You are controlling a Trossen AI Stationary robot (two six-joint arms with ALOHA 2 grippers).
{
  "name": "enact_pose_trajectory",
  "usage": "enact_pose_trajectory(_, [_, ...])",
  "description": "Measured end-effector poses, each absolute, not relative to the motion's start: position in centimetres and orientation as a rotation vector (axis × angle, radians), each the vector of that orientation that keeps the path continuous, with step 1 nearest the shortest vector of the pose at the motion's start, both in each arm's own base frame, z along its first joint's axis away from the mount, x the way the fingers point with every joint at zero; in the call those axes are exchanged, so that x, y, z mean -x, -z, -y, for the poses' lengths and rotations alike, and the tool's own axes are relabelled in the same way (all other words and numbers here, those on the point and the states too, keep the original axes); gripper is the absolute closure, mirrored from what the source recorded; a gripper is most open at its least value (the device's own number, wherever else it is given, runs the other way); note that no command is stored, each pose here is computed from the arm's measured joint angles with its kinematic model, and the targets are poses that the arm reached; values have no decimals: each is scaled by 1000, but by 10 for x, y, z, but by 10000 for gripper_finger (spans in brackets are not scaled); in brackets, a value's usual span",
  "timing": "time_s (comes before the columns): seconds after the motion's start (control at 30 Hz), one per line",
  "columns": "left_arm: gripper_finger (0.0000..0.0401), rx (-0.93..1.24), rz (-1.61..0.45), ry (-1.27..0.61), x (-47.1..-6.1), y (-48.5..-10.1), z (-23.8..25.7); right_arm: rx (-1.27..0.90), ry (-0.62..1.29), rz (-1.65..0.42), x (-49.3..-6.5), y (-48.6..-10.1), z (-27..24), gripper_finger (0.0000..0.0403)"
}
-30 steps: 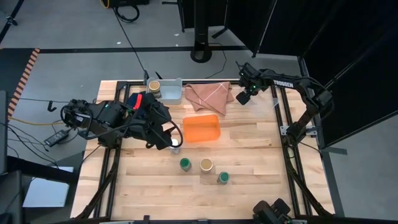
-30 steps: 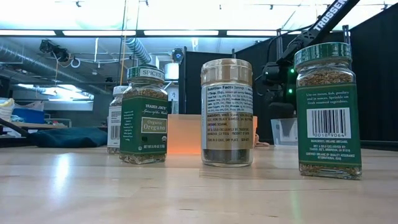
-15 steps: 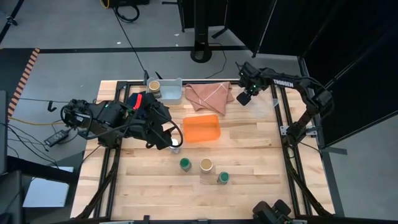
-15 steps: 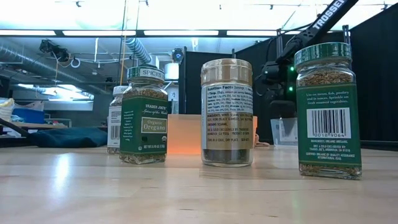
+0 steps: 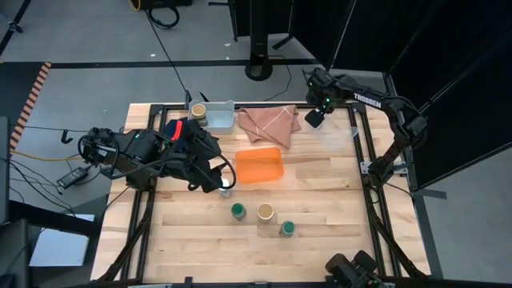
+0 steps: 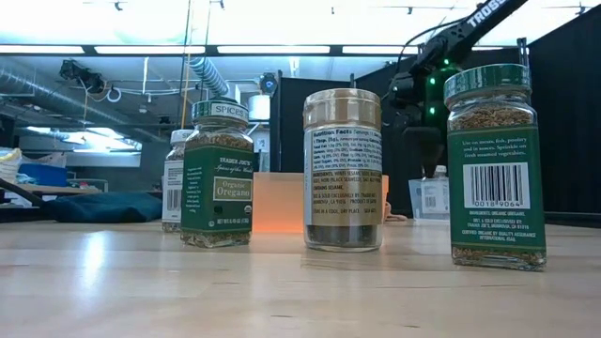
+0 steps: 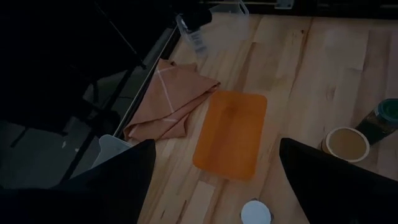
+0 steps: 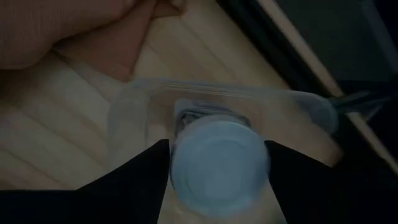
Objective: Sort spices by type
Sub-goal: Put the white seasoning bottle into the transparent bin, then put the gold seasoning bottle into the gray bin
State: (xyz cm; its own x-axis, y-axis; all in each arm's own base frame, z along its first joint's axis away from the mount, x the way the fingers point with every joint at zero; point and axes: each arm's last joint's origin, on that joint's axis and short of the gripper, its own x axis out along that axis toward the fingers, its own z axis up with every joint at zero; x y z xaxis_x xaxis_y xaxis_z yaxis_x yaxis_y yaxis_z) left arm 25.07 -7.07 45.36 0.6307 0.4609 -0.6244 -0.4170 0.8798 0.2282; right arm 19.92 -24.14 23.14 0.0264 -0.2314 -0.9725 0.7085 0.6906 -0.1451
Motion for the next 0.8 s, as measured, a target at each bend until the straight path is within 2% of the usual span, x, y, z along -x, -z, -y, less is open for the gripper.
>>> enact_pose_trajectory(0.5, [53, -66, -736, -503, -250, -453, 71, -320, 655, -1370, -219, -309, 227, 142])
enact_pose_trajectory(0.63, [53, -81, -745, -499, -250, -453, 70, -286, 530, -1332, -237, -326, 207, 144])
enact_pose_trajectory(0.8, [53, -116, -780, -497, -247, -451, 70, -262, 282, -1244, -269, -341, 165, 143])
